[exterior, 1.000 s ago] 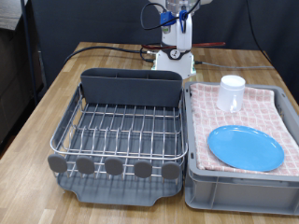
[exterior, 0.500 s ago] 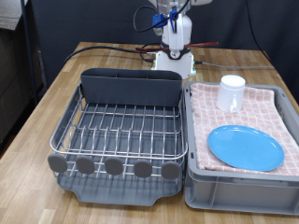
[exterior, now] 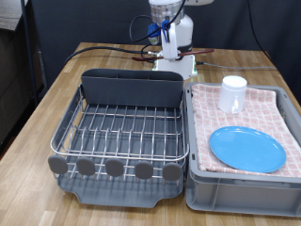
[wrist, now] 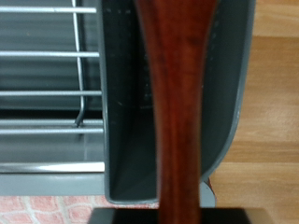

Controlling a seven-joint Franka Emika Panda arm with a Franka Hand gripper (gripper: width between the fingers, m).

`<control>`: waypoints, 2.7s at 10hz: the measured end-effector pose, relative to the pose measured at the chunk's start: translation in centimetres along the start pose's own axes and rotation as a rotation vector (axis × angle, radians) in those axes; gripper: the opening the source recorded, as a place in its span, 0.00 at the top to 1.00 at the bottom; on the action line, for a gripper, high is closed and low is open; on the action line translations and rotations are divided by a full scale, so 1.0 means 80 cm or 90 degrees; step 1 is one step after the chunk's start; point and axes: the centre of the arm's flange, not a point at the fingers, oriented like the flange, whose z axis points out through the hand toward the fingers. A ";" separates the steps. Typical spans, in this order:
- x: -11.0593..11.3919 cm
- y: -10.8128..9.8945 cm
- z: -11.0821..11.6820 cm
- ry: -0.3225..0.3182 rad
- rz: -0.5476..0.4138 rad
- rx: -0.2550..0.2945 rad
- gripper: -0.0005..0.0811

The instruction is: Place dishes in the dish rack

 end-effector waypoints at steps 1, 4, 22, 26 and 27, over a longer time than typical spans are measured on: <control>0.008 -0.005 0.004 -0.019 -0.001 -0.016 0.90; 0.029 -0.018 0.013 -0.082 0.003 -0.056 0.90; 0.065 -0.062 0.014 -0.048 0.021 -0.020 0.07; 0.001 -0.041 -0.026 0.096 -0.026 0.113 0.01; -0.018 -0.033 -0.035 0.100 -0.063 0.131 0.01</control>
